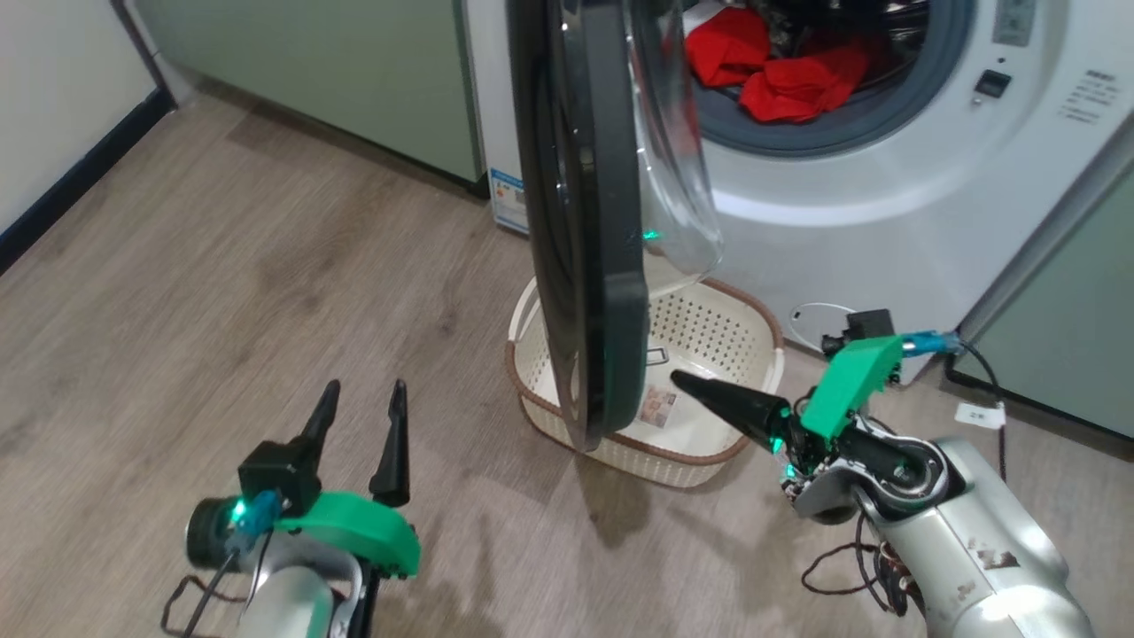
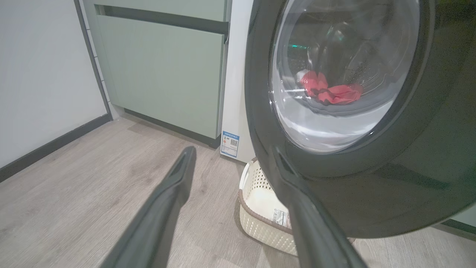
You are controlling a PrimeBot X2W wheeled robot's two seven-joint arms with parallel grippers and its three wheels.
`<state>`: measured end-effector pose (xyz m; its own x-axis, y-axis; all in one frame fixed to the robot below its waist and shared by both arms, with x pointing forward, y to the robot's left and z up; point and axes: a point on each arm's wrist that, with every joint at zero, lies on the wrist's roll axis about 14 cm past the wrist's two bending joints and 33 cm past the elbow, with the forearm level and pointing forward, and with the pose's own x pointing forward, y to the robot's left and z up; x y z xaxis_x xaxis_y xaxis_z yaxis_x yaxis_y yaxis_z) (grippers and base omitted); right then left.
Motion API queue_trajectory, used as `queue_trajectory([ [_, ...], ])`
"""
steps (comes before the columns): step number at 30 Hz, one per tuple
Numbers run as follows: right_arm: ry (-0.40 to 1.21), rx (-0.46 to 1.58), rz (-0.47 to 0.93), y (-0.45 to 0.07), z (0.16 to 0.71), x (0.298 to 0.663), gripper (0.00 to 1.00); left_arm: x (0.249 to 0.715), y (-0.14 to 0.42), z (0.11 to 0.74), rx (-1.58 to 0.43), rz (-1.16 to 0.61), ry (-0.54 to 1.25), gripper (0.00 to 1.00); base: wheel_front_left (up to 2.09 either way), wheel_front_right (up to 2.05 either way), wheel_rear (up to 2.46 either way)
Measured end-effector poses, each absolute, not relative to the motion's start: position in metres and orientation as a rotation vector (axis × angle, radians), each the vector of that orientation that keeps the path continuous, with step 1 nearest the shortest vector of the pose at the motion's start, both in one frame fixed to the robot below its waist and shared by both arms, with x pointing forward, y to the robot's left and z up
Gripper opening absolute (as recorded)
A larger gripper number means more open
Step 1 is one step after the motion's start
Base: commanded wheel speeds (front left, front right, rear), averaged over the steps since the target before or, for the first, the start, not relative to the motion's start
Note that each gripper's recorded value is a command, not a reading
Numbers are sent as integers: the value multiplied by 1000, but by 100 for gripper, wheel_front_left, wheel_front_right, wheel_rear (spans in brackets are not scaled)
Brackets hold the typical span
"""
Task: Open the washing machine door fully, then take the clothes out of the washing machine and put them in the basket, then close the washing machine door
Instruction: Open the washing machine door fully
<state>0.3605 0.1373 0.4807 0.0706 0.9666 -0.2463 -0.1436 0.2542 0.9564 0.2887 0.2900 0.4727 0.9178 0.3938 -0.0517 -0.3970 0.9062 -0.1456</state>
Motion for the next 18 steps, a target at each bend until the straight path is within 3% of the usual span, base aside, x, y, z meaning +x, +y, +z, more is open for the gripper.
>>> queue_trajectory([
  [1, 1143, 941, 1032, 134, 481, 365, 47, 288, 290, 472, -153, 406, 23, 100, 0, 0, 0],
  [2, 1117, 951, 1009, 130, 482, 368, 100, 287, 290, 471, -150, 405, 25, 100, 0, 0, 0],
  [10, 939, 1036, 776, 74, 472, 398, 100, 300, 288, 474, -123, 360, 17, 100, 0, 0, 0],
  [18, 624, 957, 579, -2, 484, 427, 100, 321, 280, 481, -115, 304, -7, 100, 0, 0, 0],
])
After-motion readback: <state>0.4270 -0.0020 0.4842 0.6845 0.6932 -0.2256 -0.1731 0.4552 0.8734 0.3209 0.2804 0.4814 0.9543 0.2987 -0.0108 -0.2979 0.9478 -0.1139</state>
